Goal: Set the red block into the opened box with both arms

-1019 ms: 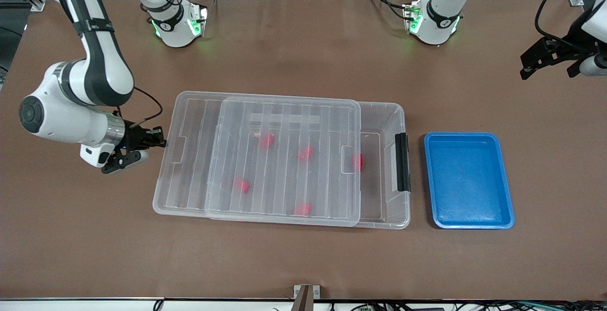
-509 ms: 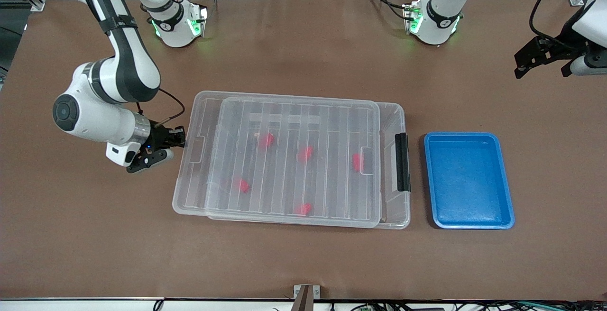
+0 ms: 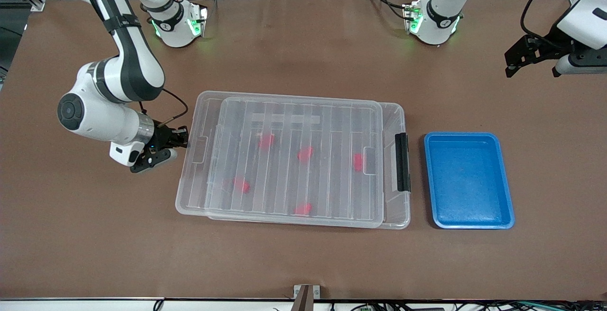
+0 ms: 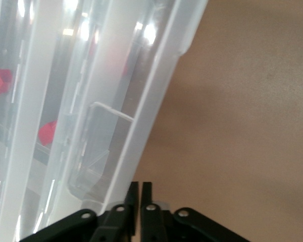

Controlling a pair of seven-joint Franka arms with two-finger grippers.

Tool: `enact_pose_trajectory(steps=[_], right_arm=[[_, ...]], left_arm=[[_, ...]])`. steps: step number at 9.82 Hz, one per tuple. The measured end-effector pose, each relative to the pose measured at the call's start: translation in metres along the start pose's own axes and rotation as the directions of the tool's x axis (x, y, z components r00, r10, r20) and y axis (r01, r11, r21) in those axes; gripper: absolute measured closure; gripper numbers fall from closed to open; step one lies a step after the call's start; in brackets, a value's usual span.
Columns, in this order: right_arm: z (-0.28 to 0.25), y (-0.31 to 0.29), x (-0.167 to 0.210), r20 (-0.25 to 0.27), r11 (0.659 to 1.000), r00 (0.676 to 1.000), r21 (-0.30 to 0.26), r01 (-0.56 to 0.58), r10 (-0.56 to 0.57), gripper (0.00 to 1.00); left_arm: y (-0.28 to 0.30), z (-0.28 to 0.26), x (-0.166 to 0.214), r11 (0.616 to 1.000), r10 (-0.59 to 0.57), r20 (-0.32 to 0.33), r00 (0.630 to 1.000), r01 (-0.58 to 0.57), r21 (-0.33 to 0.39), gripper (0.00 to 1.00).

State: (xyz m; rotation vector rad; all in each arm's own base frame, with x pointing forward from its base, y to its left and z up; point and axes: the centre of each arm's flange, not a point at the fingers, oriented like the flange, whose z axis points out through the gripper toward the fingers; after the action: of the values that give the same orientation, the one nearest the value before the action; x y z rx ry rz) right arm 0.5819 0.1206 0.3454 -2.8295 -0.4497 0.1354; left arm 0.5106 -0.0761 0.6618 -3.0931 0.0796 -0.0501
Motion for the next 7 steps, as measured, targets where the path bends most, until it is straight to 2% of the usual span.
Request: enact_pose_trajectory(steps=[2,5,6,7], right_arm=[[-0.023,0.020,-0.002,0.006,0.999,0.999,-0.012,-0.032,0.032,0.55],[-0.145,0.074,-0.030,0.015,0.977,0.981,-0.103,-0.189,0.191,0.11],[-0.182,0.076,-0.042,-0.017,0.960,0.969,-0.132,-0.246,0.245,0.00],[-0.216,0.078,-0.056,-0.071,0.947,0.957,-0.145,-0.288,0.281,0.00]], left_arm=[[-0.002,-0.004,0.000,1.000,-0.003,-0.009,1.000,0.003,-0.001,0.00],[-0.006,-0.012,0.001,1.000,-0.010,-0.026,1.000,0.010,-0.003,0.00],[-0.006,-0.012,0.001,1.000,-0.011,-0.025,1.000,0.011,-0.003,0.00],[-0.007,-0.012,0.000,1.000,-0.011,-0.020,1.000,0.011,-0.002,0.00]])
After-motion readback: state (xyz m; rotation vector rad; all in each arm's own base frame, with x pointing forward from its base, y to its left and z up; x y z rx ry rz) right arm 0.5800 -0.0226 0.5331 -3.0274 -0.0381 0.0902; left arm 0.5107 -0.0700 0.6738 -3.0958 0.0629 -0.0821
